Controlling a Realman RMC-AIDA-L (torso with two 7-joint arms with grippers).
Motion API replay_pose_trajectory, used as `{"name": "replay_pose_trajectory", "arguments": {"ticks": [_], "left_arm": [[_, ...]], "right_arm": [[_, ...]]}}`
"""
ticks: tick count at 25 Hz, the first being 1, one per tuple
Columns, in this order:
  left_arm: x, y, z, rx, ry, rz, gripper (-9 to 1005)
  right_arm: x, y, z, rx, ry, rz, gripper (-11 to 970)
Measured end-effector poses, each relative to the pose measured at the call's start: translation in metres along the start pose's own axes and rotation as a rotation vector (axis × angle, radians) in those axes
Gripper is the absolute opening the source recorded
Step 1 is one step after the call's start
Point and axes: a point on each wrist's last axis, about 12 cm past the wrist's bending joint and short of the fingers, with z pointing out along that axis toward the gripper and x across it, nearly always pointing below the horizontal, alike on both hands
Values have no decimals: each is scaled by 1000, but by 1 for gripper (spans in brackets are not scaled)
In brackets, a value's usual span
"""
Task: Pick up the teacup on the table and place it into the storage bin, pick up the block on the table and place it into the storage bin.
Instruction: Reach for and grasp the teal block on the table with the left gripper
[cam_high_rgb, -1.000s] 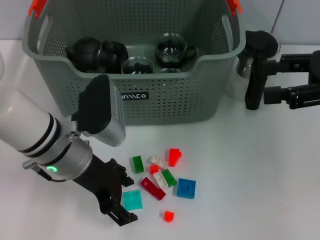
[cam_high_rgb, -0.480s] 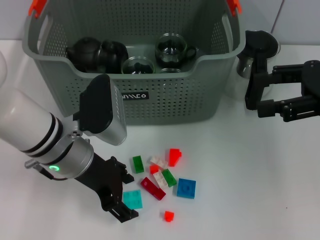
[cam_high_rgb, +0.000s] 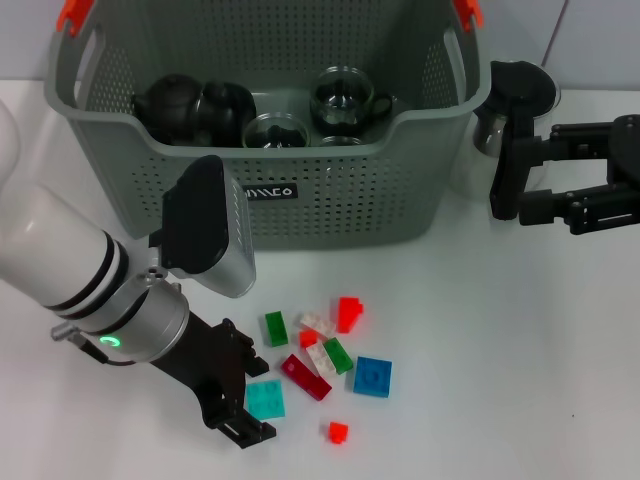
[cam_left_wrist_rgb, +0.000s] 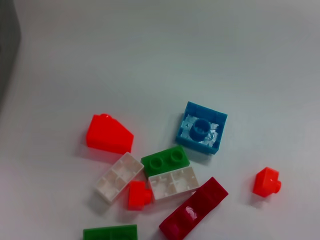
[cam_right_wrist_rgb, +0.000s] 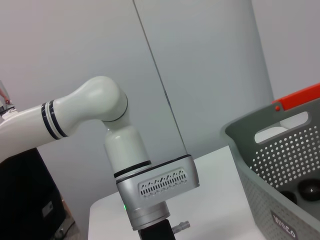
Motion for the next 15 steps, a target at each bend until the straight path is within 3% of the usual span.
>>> {"name": "replay_pose_trajectory", "arguments": {"ticks": [4,12,15], "left_arm": [[-1,-1,0,-6,17,12,859],[-4,1,-5,-31,20,5,588],[-6,1,-5,-34,21,13,588]], "right_arm": [[0,0,-1,4,-6,2,884],[0,0,-4,8,-15,3,882],[0,0,-5,10,-16,3,882]]}}
